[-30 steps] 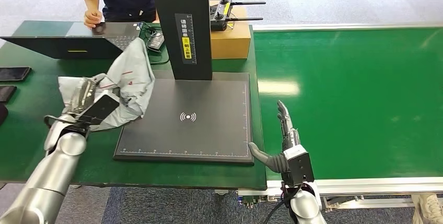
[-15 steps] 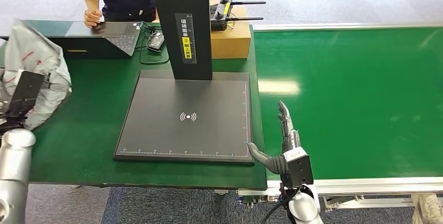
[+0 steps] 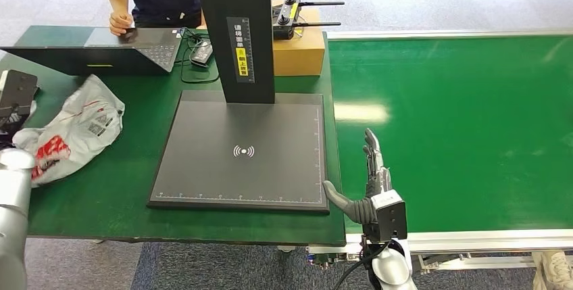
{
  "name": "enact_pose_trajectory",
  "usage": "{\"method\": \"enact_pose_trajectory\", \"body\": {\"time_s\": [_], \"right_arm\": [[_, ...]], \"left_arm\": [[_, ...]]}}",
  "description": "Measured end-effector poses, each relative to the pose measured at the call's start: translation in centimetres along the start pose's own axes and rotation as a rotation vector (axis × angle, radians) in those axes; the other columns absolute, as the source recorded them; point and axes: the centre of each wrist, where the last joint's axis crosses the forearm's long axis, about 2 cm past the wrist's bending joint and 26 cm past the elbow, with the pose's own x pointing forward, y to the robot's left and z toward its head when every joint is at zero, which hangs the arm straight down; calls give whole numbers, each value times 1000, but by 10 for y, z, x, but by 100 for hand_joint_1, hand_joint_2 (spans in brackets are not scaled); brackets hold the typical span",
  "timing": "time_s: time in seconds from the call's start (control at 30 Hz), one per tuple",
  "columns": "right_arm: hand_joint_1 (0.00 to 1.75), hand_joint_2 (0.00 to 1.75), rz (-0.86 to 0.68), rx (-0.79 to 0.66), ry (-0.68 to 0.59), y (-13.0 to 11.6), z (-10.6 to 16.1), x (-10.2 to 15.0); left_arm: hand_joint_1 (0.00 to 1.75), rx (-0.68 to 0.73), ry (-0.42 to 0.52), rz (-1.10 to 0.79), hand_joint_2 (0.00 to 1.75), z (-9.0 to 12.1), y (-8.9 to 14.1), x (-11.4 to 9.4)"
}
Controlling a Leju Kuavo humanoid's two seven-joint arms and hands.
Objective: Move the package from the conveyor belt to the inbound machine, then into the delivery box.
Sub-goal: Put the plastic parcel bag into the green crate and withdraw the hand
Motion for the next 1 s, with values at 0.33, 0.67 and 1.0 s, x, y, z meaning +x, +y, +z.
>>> {"method": "enact_pose_trajectory", "body": {"time_s": [0.33, 0.67, 1.0], "right_arm": [[0, 175, -27, 24, -5, 0, 1, -1], [0, 175, -14, 40, 3, -2, 4, -7], [0, 175, -15, 61, -10, -2, 8, -14]], "left_arm": [[0, -45, -58, 44, 175, 15, -12, -11], [0, -252, -339, 369, 175, 86, -53, 8], [0, -558, -668, 751, 175, 224, -73, 76]]}}
